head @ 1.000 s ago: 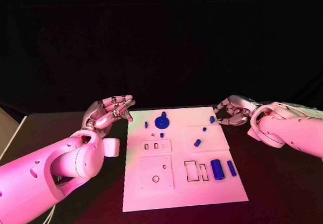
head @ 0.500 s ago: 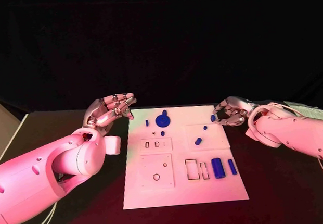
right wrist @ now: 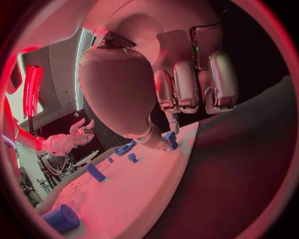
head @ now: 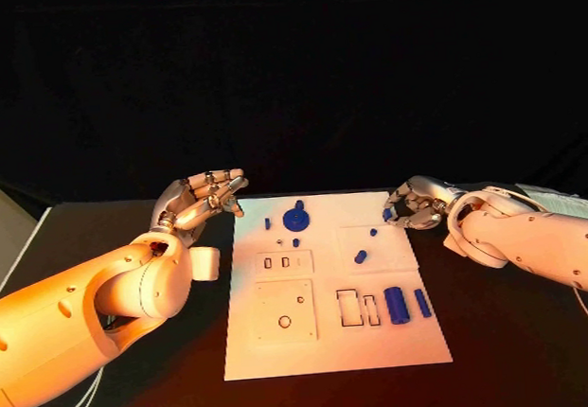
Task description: Assemble the parts on the task board
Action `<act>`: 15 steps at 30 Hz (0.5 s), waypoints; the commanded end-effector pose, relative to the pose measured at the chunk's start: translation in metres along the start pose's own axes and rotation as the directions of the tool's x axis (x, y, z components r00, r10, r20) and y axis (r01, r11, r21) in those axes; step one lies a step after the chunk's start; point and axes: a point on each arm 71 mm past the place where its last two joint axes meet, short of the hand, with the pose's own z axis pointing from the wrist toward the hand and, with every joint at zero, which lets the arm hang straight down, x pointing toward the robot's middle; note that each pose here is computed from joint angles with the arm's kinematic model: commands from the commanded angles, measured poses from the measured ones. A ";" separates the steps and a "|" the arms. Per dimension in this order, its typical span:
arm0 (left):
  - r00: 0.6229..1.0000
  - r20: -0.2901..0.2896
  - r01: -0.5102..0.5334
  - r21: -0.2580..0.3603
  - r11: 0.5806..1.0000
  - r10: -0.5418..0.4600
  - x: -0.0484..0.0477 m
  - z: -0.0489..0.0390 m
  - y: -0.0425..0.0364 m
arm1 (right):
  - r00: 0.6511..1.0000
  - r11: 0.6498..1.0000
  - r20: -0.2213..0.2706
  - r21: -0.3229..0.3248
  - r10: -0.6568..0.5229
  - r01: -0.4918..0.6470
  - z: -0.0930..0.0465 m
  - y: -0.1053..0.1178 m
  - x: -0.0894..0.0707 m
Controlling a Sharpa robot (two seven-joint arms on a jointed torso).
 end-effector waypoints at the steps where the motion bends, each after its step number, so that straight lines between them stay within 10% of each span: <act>1: 1.000 -0.020 0.008 0.010 1.000 -0.007 0.0028 0.0002 -0.0010 | 1.000 1.000 -0.015 -0.002 -0.008 0.008 0.001 0.001 0.002; 15: 1.000 -0.020 0.007 0.009 1.000 -0.007 0.0024 0.0002 -0.0010 | 1.000 1.000 0.001 0.005 -0.012 0.012 0.003 0.001 0.002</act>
